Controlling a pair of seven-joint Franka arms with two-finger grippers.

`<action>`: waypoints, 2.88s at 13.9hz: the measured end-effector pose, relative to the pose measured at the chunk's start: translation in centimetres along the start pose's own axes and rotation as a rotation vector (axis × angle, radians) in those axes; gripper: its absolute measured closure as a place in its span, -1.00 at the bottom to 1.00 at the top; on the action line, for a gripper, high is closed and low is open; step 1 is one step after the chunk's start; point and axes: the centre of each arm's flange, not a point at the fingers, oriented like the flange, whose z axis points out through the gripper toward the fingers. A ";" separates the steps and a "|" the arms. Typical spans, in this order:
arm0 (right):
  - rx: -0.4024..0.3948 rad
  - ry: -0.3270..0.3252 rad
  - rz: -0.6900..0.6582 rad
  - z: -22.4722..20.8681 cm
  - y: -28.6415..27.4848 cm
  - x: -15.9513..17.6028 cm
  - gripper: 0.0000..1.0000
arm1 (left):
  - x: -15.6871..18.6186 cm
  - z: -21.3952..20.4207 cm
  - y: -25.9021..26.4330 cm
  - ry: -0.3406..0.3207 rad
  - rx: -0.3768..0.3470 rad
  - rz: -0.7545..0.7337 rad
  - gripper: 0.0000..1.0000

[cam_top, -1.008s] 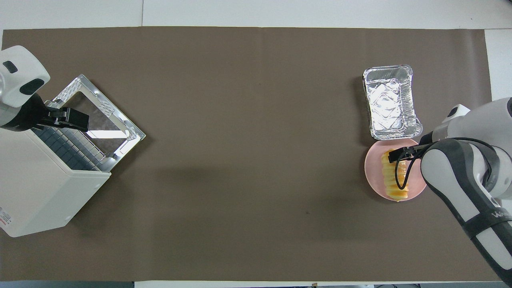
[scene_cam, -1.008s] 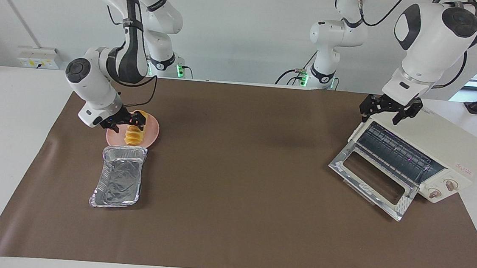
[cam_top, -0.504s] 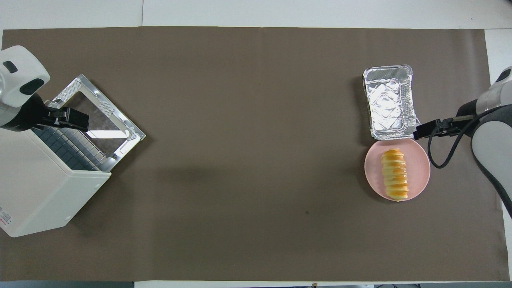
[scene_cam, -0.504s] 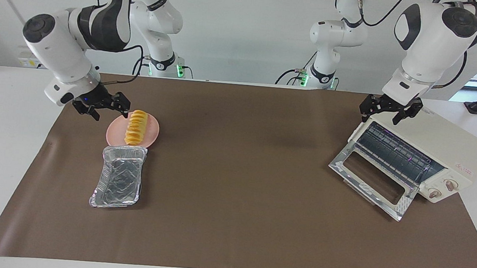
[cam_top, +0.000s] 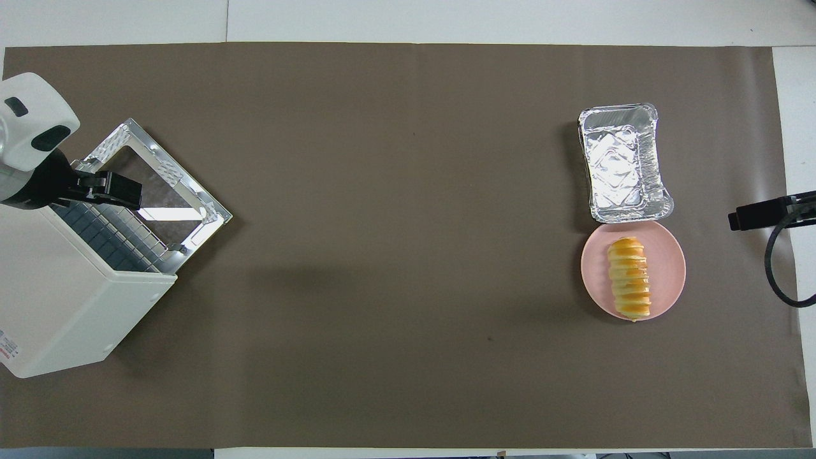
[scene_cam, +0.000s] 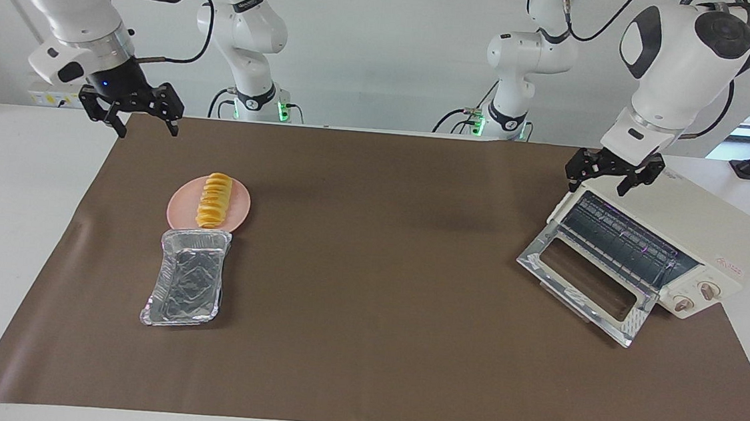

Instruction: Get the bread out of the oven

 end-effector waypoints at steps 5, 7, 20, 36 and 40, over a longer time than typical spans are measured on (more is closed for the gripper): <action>0.000 -0.015 0.015 0.3 0.9 0.0 -1.00 | 0.0 0.0 0.0 0.000 0.000 0.000 -1.00; 0.003 -0.028 0.015 0.5 0.9 -0.1 -1.00 | 0.0 0.0 0.0 0.000 0.000 0.000 -1.00; 0.004 -0.031 0.049 0.6 1.1 0.0 -1.00 | 0.0 0.0 0.0 0.000 0.000 0.000 -1.00; 0.016 -0.076 0.068 0.4 3.0 1.4 -1.00 | 0.0 0.0 0.0 0.000 0.000 0.000 -1.00; -0.018 -0.085 0.068 0.5 3.4 1.3 -1.00 | 0.0 0.0 0.0 0.000 0.000 0.000 -1.00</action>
